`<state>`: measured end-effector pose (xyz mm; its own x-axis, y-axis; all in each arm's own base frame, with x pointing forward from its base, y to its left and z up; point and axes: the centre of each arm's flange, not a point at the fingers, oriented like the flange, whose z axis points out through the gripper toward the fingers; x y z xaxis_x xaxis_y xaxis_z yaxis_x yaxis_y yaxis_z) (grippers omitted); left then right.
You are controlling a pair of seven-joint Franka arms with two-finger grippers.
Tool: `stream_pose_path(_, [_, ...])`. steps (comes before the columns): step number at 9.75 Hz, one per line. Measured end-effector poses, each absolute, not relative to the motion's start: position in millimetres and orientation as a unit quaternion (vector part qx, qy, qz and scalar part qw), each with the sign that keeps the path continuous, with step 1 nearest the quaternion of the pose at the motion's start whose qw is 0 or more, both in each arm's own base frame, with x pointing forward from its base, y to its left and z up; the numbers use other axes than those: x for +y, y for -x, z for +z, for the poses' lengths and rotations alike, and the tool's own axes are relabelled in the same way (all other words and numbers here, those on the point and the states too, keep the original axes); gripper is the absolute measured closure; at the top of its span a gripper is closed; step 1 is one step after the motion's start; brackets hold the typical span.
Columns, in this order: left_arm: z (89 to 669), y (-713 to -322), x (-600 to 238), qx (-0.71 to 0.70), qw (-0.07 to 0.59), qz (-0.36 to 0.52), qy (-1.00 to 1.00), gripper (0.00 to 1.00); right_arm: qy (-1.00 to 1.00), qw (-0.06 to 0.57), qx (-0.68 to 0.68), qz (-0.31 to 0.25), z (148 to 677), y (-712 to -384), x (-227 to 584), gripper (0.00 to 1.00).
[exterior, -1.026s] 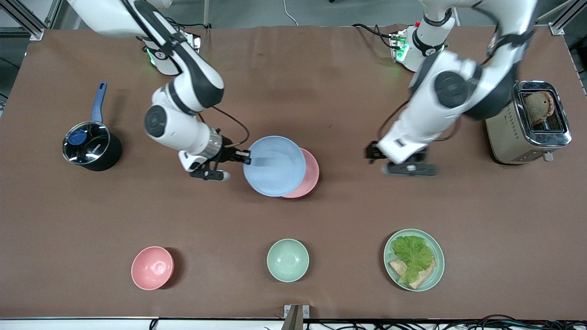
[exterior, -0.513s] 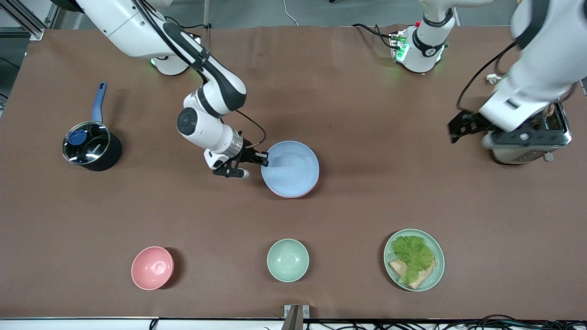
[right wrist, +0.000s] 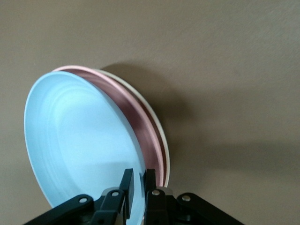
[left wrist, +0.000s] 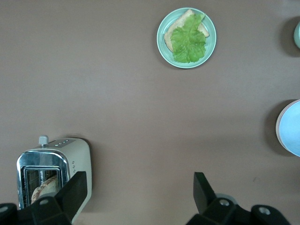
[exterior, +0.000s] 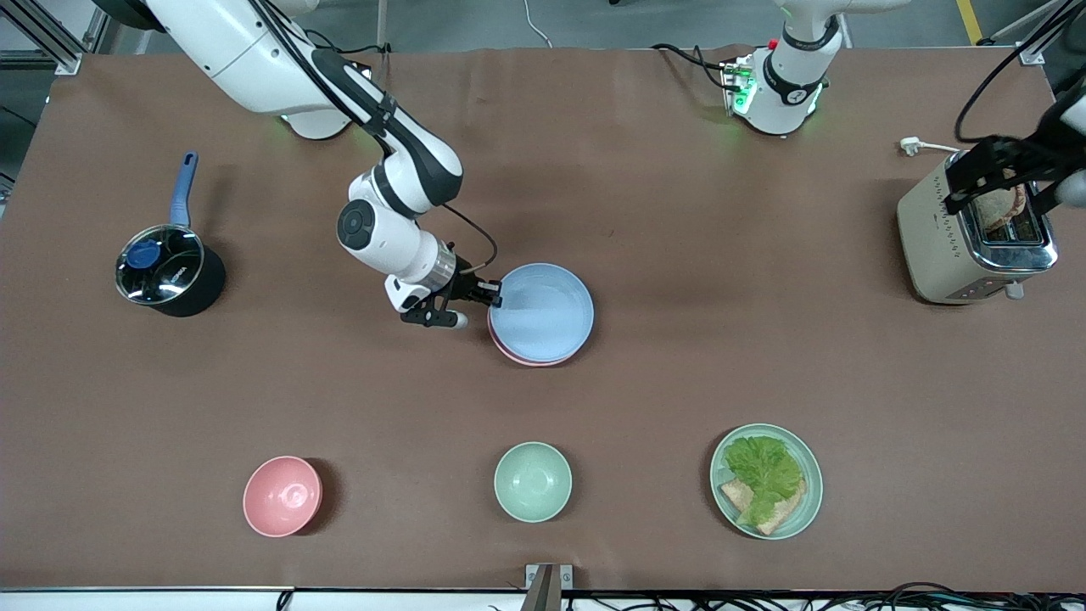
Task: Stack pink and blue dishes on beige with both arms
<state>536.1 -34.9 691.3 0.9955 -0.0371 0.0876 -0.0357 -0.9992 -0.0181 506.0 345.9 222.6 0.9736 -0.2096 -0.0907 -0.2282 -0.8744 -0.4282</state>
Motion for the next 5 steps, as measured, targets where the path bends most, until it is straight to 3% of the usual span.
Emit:
stream_pose_path(1, [701,-533,-30,0.015,0.006,-0.044,0.999,0.0,0.967,0.224,0.118,0.017,224,-511,341,0.77])
stream_pose_path(3, [702,-527,-22,0.016,0.005,-0.025,1.0,0.0,0.967,0.224,0.119,0.01,243,-524,328,0.5])
stream_pose_path(5, [704,-525,-14,0.012,-0.013,-0.021,1.0,0.0,0.981,0.174,0.083,-0.002,303,-544,292,0.19])
